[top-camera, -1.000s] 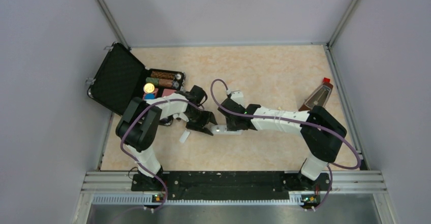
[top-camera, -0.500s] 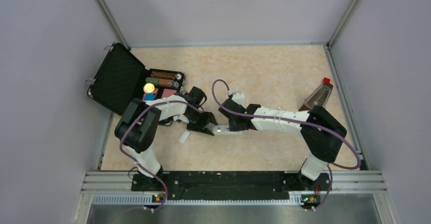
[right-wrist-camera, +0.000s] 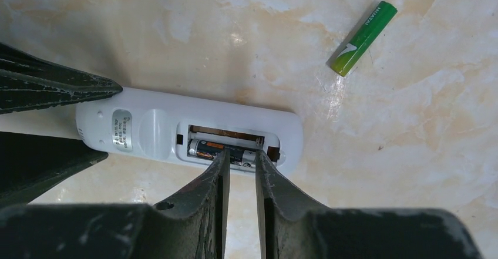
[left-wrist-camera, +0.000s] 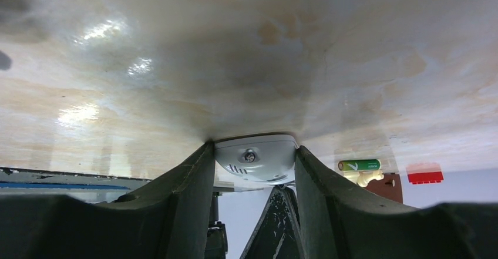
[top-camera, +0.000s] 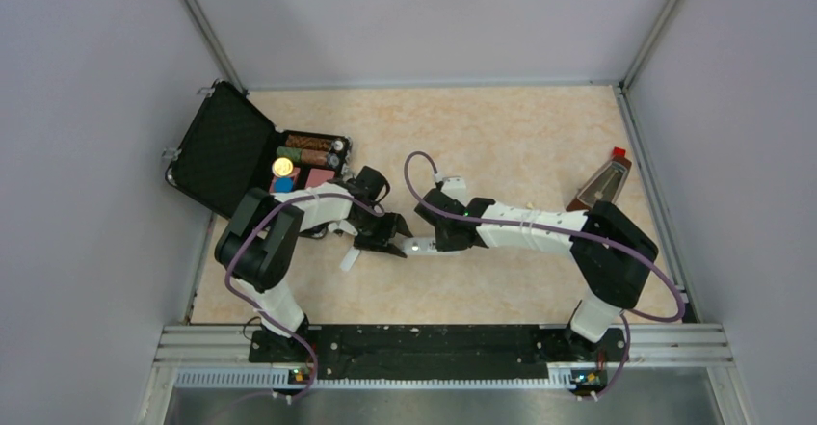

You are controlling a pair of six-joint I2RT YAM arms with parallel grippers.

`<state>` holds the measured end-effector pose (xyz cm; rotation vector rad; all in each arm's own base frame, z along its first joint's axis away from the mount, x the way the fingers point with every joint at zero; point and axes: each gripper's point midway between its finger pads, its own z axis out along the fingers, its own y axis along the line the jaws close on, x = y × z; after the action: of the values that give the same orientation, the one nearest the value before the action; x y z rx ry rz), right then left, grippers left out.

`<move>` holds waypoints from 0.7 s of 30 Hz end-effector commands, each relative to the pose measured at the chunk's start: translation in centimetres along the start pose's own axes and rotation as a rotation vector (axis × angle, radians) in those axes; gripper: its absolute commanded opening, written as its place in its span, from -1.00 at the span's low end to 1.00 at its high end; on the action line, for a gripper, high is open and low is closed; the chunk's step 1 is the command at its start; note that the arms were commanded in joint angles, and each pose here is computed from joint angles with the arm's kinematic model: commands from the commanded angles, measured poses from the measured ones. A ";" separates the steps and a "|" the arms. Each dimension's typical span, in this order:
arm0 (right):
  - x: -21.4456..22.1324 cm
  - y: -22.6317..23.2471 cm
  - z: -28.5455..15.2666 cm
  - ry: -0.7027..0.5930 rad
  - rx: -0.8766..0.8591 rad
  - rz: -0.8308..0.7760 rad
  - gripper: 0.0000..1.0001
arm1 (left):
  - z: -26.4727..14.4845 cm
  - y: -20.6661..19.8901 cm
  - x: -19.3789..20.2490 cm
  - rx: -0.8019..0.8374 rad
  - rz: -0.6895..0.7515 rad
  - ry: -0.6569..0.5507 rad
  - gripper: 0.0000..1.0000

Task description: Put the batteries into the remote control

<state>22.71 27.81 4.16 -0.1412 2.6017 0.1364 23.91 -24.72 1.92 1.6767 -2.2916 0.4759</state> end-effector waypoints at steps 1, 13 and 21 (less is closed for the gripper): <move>0.3 2.3 -0.6 0.006 -0.095 0.032 -0.62 | 0.9 -0.5 0.3 0.035 0.005 0.006 -0.10; 1.5 1.9 1.0 0.028 -0.058 0.001 -0.79 | 1.2 -0.6 0.6 0.047 0.007 0.034 -0.11; 1.4 0.8 1.6 0.002 0.019 -0.054 -0.67 | 1.3 -0.4 0.7 0.044 0.022 0.038 -0.08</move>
<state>22.62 27.52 3.70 -0.1746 2.5861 0.0892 23.83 -24.79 1.91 1.6711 -2.2682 0.5025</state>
